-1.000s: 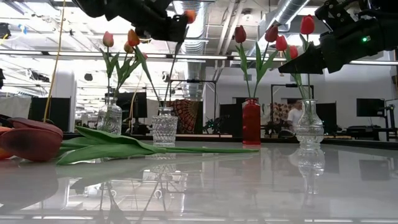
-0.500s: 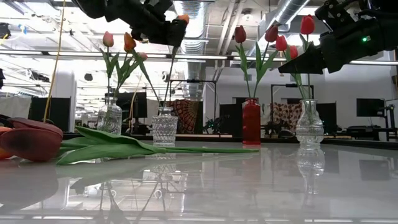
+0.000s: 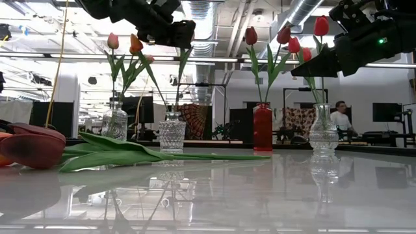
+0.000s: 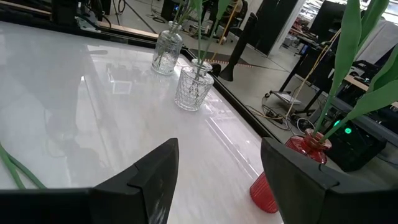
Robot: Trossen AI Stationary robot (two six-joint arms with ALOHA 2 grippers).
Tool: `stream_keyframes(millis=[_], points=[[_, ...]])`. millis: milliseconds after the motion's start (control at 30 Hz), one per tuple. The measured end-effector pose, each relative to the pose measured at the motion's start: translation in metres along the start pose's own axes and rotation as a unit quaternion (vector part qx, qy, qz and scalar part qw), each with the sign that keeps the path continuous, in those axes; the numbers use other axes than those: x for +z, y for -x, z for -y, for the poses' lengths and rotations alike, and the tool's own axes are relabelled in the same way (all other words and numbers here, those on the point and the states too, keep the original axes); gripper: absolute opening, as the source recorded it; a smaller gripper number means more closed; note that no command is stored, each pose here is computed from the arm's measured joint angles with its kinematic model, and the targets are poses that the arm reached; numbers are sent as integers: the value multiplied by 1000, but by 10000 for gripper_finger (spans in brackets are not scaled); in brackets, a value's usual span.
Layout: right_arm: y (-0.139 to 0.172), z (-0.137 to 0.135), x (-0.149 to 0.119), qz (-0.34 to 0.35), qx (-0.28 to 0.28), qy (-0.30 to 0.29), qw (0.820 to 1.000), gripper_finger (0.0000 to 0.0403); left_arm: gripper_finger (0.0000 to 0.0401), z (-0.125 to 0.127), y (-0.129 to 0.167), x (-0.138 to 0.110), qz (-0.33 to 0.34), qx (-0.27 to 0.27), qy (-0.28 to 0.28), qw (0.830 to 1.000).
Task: Sort flowers into vase by color
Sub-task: Put the orange flower into the middle transparent vase
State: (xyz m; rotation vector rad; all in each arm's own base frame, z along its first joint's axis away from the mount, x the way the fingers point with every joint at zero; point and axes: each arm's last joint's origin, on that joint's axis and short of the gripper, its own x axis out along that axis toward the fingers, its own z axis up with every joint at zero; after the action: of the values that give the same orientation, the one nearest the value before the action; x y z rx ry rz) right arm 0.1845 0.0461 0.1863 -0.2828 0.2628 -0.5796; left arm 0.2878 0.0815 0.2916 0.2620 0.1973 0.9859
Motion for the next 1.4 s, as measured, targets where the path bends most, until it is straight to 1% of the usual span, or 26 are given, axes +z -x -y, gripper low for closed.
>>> stream_keyframes(millis=[233,533,733,833,900,1033,1100,1233,1400], points=[[0,0,0,0,0,0,1000,256,144,4,4,5,19,-6,-2,1000],[0,0,0,0,0,0,1000,256,145,7,13,17,65,-9,3,998],[0,0,0,0,0,0,1000,256,145,13,20,19,70,-23,-2,997],[0,0,0,0,0,0,1000,256,145,15,21,20,72,-25,-18,997],[0,0,0,0,0,0,1000,256,145,14,21,20,68,-15,-25,997],[0,0,0,0,0,0,1000,256,145,10,18,16,41,32,-25,998],[0,0,0,0,0,0,1000,256,145,9,17,13,27,43,-23,998],[0,0,0,0,0,0,1000,256,145,11,16,5,-2,35,-19,999],[0,0,0,0,0,0,1000,256,145,14,16,-6,-42,20,-32,998]])
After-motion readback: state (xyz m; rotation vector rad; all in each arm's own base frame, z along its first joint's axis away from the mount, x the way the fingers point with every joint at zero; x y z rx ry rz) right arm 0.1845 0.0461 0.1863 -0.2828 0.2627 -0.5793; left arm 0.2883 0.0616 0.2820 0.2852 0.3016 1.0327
